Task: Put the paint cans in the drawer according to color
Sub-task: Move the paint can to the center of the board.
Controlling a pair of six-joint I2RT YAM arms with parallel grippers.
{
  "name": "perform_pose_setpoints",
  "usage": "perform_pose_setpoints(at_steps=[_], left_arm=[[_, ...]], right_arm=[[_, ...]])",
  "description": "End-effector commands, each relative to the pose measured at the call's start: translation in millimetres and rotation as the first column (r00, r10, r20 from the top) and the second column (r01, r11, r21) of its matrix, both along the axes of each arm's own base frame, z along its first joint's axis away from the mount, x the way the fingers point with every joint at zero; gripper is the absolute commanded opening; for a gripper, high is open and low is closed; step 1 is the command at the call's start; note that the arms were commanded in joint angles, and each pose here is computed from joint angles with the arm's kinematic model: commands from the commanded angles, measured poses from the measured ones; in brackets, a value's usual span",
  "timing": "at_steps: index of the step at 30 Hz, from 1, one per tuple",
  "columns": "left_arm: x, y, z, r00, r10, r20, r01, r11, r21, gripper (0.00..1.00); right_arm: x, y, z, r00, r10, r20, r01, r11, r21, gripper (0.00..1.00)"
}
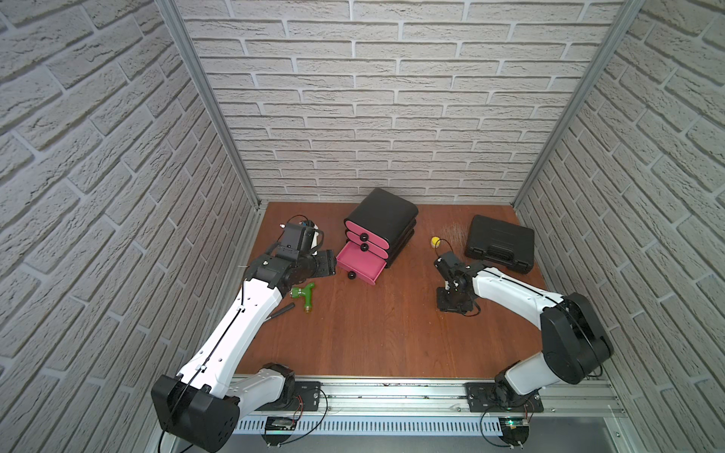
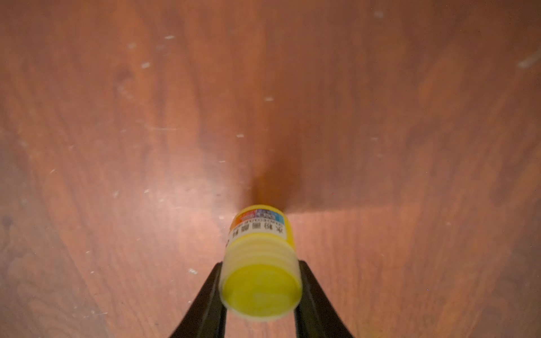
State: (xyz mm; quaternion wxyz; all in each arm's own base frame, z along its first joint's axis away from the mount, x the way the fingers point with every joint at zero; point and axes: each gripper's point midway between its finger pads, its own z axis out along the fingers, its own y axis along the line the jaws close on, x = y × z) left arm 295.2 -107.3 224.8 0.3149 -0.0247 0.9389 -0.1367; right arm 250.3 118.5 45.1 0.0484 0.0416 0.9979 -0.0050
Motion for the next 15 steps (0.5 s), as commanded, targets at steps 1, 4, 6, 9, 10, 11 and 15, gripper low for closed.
perform_pose_setpoints(at_steps=[1, 4, 6, 9, 10, 11, 15], left_arm=[[-4, 13, 1, 0.997, 0.074, -0.005, -0.074, 0.996, -0.043, 0.72], [-8, 27, 1, 0.991, 0.133, -0.023, -0.134, 0.989, -0.057, 0.72], [-11, 34, 0, 0.987, 0.155, -0.031, -0.157, 0.986, -0.057, 0.72], [-15, 40, 0, 0.985, 0.166, -0.04, -0.168, 0.985, -0.048, 0.72], [-16, 40, -1, 0.985, 0.168, -0.045, -0.17, 0.984, -0.047, 0.72], [-18, 41, -2, 0.985, 0.168, -0.05, -0.17, 0.984, -0.044, 0.72], [-22, 39, -7, 0.984, 0.16, -0.076, -0.163, 0.986, -0.045, 0.7]], right_arm=[[9, 36, 5, 0.987, 0.154, 0.039, -0.153, 0.988, -0.029, 0.3], [13, 70, 4, 0.962, 0.271, 0.032, -0.269, 0.962, -0.051, 0.3], [15, 90, 1, 0.943, 0.332, 0.025, -0.33, 0.942, -0.069, 0.3], [19, 117, -2, 0.918, 0.396, 0.017, -0.394, 0.916, -0.08, 0.31], [20, 125, -2, 0.91, 0.413, 0.018, -0.41, 0.908, -0.083, 0.31], [21, 132, -2, 0.905, 0.426, 0.018, -0.423, 0.902, -0.086, 0.33], [23, 144, 2, 0.896, 0.443, 0.025, -0.439, 0.894, -0.092, 0.42]])
